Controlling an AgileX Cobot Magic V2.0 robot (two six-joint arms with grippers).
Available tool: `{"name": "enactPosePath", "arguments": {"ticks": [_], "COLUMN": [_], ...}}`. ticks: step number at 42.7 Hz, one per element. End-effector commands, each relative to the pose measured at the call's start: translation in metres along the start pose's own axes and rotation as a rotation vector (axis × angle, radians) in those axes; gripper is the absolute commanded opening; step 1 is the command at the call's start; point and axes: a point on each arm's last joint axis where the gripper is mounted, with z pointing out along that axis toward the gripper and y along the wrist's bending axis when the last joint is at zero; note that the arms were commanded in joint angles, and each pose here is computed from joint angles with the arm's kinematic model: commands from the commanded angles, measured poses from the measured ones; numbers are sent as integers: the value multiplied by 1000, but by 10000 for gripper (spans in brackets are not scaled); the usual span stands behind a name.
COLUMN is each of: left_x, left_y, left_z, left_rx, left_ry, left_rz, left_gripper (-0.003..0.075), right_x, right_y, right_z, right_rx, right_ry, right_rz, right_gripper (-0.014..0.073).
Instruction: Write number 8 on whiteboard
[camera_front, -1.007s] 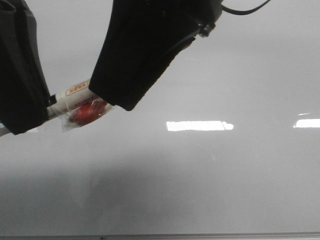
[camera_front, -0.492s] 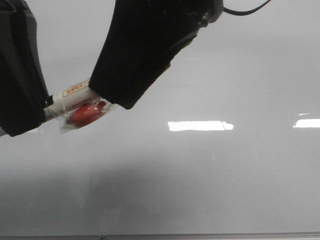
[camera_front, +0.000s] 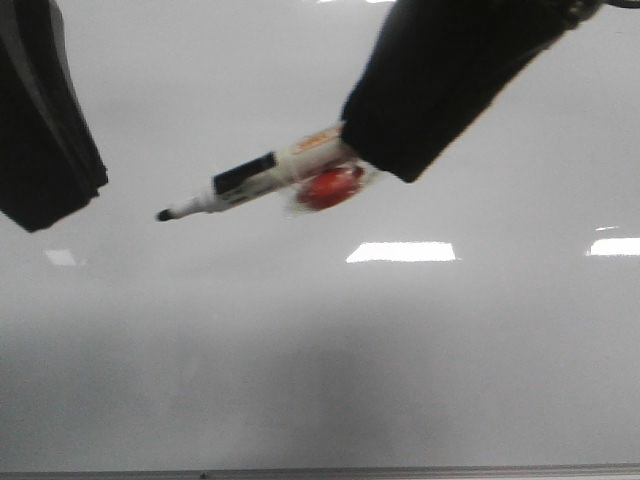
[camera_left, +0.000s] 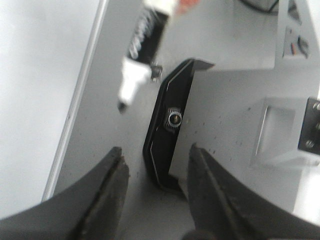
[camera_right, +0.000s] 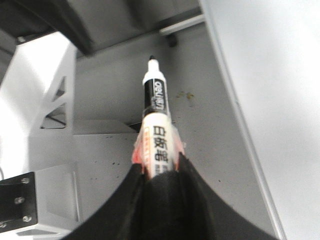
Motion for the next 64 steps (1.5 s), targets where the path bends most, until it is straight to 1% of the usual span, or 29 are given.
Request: {"name": "enactPosePath", "arguments": {"ticks": [1, 7, 11, 14, 17, 20, 21, 26, 30, 37, 44, 52, 57, 64], "left_x": [-1, 21, 37, 51, 68, 85, 88, 107, 117, 122, 122, 122, 122, 122], "left_y": [-10, -8, -13, -18, -29, -41, -46, -62, -71, -81, -80, -80, -80, -80], "left_z": [-22, -27, -31, -30, -29, -23, -23, -19, -18, -26, -27, -27, -27, -27], "left_rx": [-16, -131, -228, -291, -365, -404, -411, -448, -489, -545, -553, -553, -553, -555], "left_ry": [-128, -226, -350, -437, -523, -592, -620, -734, -788, -863, -871, -871, -871, -872], "left_rz": [-26, -101, -168, -222, -252, -275, -279, -300, -284, -254, -255, -255, -255, -255], "left_gripper": [293, 293, 276, 209, 97, -12, -19, -21, -21, -21, -21, -21, -21, -21], "right_x": [4, 13, 11, 7, 4, 2, 1, -5, -17, -38, -50, -58, -57, -49], "right_y": [1, -4, -7, -11, -15, -22, -24, -35, -44, -62, -82, -99, -103, -103], "right_z": [-23, -32, -31, -31, -30, -26, -25, -14, -2, 17, 22, 31, 41, 59], "right_rx": [85, 181, 209, 222, 234, 249, 249, 234, 218, 229, 294, 318, 305, 249], "right_ry": [-111, -210, -268, -326, -371, -389, -388, -367, -358, -364, -405, -421, -403, -312], "right_rz": [34, 103, 137, 180, 219, 248, 249, 263, 258, 253, 277, 295, 310, 284], "right_gripper": [-59, -59, -59, -59, -59, -59, -59, -59, -59, -59, -59, -59, -59, -59]}}
